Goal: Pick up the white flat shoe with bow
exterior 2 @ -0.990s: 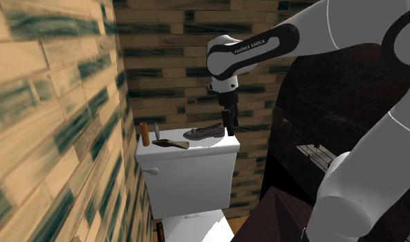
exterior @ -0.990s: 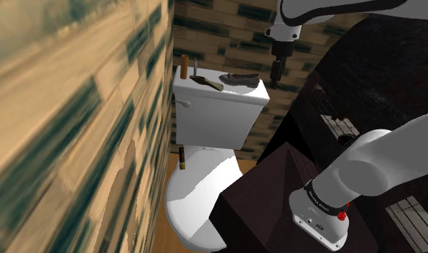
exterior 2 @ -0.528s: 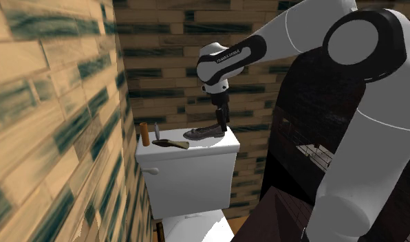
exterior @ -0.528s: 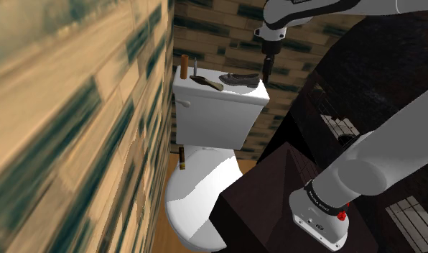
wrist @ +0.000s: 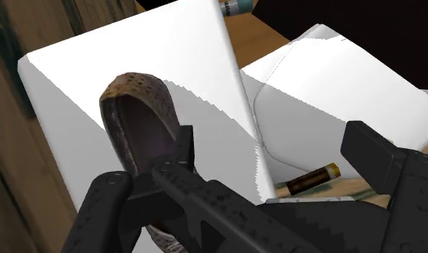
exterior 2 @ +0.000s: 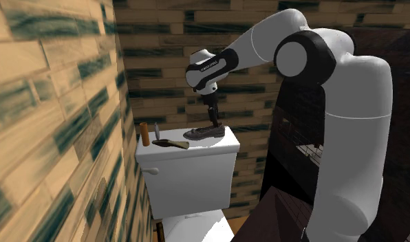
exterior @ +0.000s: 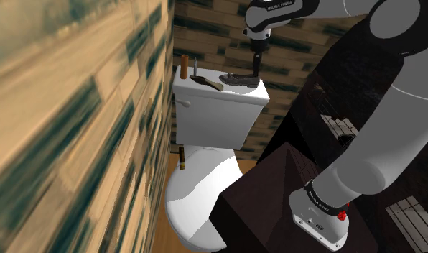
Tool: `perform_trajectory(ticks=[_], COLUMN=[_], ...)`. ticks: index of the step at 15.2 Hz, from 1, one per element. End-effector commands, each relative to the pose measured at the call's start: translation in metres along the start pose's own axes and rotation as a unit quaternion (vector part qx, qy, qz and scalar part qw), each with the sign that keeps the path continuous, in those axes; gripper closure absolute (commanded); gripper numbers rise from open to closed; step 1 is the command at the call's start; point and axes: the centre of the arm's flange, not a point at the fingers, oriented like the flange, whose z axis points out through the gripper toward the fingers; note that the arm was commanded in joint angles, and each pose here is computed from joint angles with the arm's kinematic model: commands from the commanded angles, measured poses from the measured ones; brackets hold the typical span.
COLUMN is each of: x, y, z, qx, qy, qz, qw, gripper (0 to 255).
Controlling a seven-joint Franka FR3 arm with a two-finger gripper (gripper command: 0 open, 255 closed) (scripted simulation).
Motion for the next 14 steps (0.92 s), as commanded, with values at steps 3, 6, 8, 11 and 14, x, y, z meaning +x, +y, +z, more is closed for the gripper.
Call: perform_trajectory(ticks=[3, 6, 8, 11, 14], x=[0.029, 0.053, 0.069, 0.081, 0.086], y=[0.038, 0.066, 0.084, 0.096, 0.096], z=[0.008, 0.013, 0.015, 0.022, 0.037], qx=[-0.017, -0.030, -0.038, -0.044, -0.044], qy=[-0.004, -0.007, -0.009, -0.011, -0.011], qz=[-0.028, -0.048, -0.062, -0.071, -0.071], qw=[0.9995, 0.9984, 0.9973, 0.9965, 0.9965], gripper=[0, 0, 0, 0, 0])
